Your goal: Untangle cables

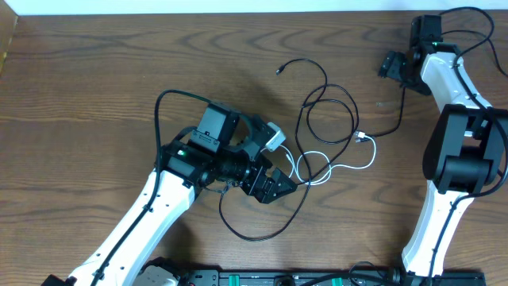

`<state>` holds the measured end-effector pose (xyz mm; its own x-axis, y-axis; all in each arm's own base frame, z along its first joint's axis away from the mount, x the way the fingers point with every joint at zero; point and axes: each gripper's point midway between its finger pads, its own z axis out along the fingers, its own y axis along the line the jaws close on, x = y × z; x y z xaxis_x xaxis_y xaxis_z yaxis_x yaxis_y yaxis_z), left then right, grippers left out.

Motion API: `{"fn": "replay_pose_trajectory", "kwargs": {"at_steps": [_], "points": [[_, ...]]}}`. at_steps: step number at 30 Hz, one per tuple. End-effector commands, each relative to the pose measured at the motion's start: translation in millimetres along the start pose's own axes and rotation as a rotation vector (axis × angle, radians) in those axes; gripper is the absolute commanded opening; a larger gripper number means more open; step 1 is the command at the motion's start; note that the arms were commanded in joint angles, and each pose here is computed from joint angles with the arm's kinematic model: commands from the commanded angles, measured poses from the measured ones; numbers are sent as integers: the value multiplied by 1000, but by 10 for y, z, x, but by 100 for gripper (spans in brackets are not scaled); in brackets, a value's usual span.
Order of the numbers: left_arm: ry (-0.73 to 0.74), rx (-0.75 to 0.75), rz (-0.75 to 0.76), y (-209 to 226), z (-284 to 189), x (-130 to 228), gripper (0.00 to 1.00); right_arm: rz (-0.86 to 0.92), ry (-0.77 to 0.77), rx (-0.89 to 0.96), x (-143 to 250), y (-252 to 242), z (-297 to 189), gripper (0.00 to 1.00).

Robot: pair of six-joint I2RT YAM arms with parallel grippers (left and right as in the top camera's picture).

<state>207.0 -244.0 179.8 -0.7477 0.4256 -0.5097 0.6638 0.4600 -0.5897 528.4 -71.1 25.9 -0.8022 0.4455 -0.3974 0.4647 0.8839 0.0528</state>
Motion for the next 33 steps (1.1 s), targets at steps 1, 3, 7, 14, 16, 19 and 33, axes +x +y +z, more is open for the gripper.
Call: {"fn": "replay_pose_trajectory", "kwargs": {"at_steps": [1, 3, 7, 14, 16, 19, 33], "points": [[15, 11, 26, -93, 40, 11, 98, -16, -3, 42, 29, -49, 201, 79], [38, 27, 50, -186, 100, 52, 98, -17, 12, 51, 96, -61, 370, 67], [50, 37, 63, -239, 131, 76, 98, -18, 17, 55, 118, -71, 422, 51], [48, 12, 69, -198, 139, 68, 98, -47, 75, 80, 170, -182, 315, 1], [47, 12, 70, -198, 140, 64, 98, -35, 78, 88, 80, -263, 179, 1], [48, 12, 69, -197, 141, 65, 98, 14, 57, 88, -211, -456, -234, 1], [49, 13, 68, -199, 141, 68, 98, 583, -346, 297, -1005, -2963, -2600, 1]]}}
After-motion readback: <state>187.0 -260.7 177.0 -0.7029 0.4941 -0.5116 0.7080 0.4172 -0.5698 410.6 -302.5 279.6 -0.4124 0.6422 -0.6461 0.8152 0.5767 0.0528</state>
